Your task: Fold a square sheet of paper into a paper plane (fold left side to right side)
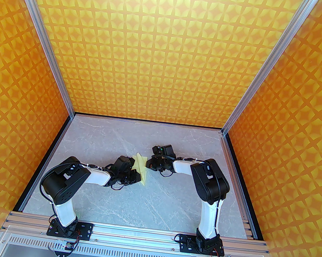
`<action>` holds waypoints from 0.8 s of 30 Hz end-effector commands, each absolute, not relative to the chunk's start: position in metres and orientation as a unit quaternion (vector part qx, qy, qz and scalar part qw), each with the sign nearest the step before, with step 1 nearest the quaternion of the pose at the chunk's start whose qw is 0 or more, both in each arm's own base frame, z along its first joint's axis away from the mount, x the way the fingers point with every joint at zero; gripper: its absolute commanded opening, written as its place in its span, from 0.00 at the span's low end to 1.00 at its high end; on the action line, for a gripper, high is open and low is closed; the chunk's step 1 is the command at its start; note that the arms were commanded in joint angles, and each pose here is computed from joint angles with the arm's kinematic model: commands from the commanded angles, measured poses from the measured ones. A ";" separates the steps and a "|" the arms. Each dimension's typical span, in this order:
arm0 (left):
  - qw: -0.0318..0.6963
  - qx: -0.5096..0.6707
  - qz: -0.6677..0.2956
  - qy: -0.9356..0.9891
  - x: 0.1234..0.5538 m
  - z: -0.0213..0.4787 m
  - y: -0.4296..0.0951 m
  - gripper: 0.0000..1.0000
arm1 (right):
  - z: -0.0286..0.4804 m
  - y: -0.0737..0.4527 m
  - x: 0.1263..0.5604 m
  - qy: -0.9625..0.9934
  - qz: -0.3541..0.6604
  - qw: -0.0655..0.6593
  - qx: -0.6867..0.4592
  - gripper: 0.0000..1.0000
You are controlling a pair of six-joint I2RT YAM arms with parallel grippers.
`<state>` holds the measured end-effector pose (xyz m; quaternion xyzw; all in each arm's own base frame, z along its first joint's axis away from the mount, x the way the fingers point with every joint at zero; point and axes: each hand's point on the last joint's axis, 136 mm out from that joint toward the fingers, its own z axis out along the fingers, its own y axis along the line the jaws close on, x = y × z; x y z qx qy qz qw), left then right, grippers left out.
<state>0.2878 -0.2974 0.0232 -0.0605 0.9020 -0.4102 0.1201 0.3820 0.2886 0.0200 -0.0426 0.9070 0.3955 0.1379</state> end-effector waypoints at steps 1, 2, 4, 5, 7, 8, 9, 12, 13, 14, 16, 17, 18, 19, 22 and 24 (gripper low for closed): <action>0.149 -0.043 -0.417 0.896 0.294 0.043 -0.298 0.10 | 0.010 0.286 0.382 0.912 0.385 0.130 -0.045 0.00; 0.153 -0.040 -0.423 0.892 0.294 0.047 -0.300 0.10 | 0.011 0.286 0.382 0.912 0.385 0.130 -0.045 0.00; 0.157 -0.039 -0.436 0.885 0.294 0.052 -0.302 0.10 | 0.010 0.286 0.381 0.912 0.386 0.130 -0.045 0.00; 0.158 -0.039 -0.443 0.882 0.294 0.054 -0.303 0.10 | 0.009 0.285 0.381 0.913 0.385 0.129 -0.045 0.00; 0.155 -0.040 -0.455 0.876 0.294 0.055 -0.308 0.09 | 0.009 0.285 0.380 0.913 0.385 0.128 -0.045 0.00; 0.152 -0.040 -0.456 0.876 0.294 0.053 -0.310 0.09 | 0.009 0.285 0.380 0.913 0.385 0.128 -0.045 0.00; 0.149 -0.039 -0.456 0.876 0.294 0.051 -0.311 0.09 | 0.008 0.285 0.380 0.913 0.384 0.128 -0.044 0.00; 0.142 -0.041 -0.453 0.879 0.292 0.044 -0.313 0.09 | 0.010 0.285 0.380 0.913 0.385 0.129 -0.044 0.00; 0.141 -0.042 -0.453 0.880 0.292 0.043 -0.312 0.09 | 0.010 0.285 0.380 0.913 0.385 0.129 -0.045 0.00; 0.139 -0.043 -0.453 0.880 0.291 0.041 -0.313 0.09 | 0.010 0.284 0.379 0.913 0.385 0.128 -0.044 0.00; 0.136 -0.044 -0.454 0.880 0.291 0.039 -0.313 0.09 | 0.010 0.284 0.379 0.913 0.385 0.129 -0.045 0.00; 0.135 -0.043 -0.455 0.879 0.291 0.038 -0.314 0.09 | 0.010 0.284 0.379 0.913 0.384 0.128 -0.044 0.00; 0.133 -0.044 -0.455 0.879 0.290 0.037 -0.315 0.09 | 0.010 0.284 0.379 0.913 0.385 0.129 -0.044 0.00; 0.133 -0.044 -0.455 0.879 0.290 0.036 -0.315 0.09 | 0.010 0.284 0.379 0.913 0.385 0.128 -0.043 0.00; 0.131 -0.045 -0.456 0.879 0.290 0.034 -0.317 0.09 | 0.010 0.284 0.379 0.913 0.385 0.129 -0.043 0.00; 0.130 -0.044 -0.457 0.879 0.289 0.033 -0.317 0.09 | 0.010 0.284 0.378 0.913 0.385 0.128 -0.043 0.00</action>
